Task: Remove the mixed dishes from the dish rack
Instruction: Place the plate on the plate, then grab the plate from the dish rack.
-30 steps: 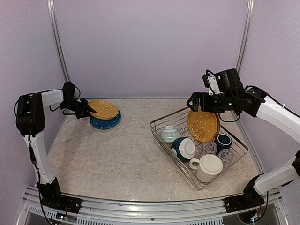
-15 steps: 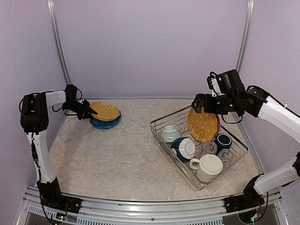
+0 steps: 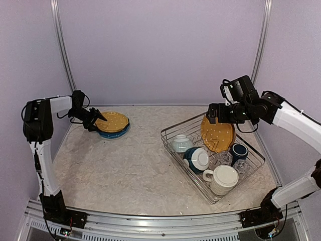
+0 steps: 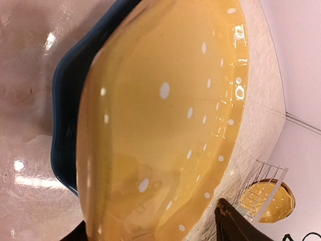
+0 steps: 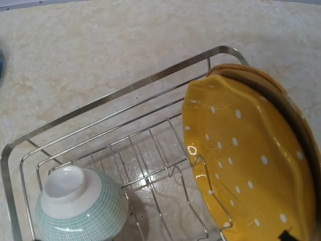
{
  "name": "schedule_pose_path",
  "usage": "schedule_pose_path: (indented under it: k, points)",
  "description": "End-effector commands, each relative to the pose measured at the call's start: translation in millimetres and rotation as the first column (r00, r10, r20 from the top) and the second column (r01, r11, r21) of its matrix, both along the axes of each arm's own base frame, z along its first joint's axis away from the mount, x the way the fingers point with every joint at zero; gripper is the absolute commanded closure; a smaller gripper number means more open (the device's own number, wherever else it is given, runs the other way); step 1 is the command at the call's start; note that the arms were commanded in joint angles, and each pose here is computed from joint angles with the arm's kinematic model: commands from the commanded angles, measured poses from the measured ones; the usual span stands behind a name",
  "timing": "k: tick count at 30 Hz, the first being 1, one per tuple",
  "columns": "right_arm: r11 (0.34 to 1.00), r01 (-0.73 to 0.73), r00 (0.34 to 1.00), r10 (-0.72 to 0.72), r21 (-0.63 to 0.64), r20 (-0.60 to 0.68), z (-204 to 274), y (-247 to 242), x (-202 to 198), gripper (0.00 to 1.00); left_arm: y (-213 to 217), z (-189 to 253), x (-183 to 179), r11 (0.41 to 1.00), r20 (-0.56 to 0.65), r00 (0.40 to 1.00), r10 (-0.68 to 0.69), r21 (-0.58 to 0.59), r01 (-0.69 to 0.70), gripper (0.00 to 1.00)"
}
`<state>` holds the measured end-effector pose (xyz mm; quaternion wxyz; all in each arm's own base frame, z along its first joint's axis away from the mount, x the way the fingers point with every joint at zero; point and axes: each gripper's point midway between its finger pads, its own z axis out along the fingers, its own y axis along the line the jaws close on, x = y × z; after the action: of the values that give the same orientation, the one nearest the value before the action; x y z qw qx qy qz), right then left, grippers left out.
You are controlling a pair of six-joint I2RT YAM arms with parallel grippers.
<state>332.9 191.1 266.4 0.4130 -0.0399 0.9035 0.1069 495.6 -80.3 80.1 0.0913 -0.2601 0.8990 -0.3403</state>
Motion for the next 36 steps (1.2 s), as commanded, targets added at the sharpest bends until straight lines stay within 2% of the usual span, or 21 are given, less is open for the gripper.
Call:
schedule_pose_path:
  k: [1, 5, 12, 15, 21, 26, 30, 36]
  points:
    - [0.998, -0.04, 0.999, 0.041, -0.046, 0.022, 7, -7, -6, 0.0, 5, 20, 6, 0.998, 0.049, 0.999, -0.021, 0.06, 0.018, 0.3]
    - [0.996, -0.035, 0.999, 0.036, -0.077, 0.008, 3, -10, -7, 0.0, 8, 14, 4, 0.995, 0.025, 0.999, -0.028, 0.099, 0.025, 0.24]
    - [0.997, -0.034, 0.999, 0.036, -0.066, 0.026, 8, -12, -8, 0.0, 13, 15, 3, 0.99, 0.019, 1.0, -0.023, 0.139, 0.02, 0.22]
    - [0.993, -0.025, 0.999, 0.028, -0.112, 0.023, 3, -20, -11, 0.0, 12, 32, 2, 0.988, 0.057, 0.998, -0.023, 0.151, 0.014, 0.19]
    - [0.978, -0.043, 0.999, 0.038, -0.205, -0.027, -17, -28, -15, 0.01, -10, 97, -8, 0.989, 0.249, 0.966, -0.068, 0.148, 0.032, 0.07]
    - [0.957, 0.015, 0.998, -0.034, -0.288, -0.06, -31, -43, -13, 0.13, -40, 155, -31, 0.975, 0.438, 0.884, -0.167, 0.205, 0.082, 0.01]
    - [0.948, 0.007, 0.994, -0.04, -0.317, -0.099, -46, -42, -11, 0.27, -65, 204, -56, 0.965, 0.576, 0.781, -0.24, 0.227, 0.129, 0.01]
    - [0.923, 0.04, 0.991, -0.085, -0.383, -0.101, -57, -47, -1, 0.3, -95, 238, -89, 0.95, 0.667, 0.677, -0.31, 0.25, 0.189, 0.01]
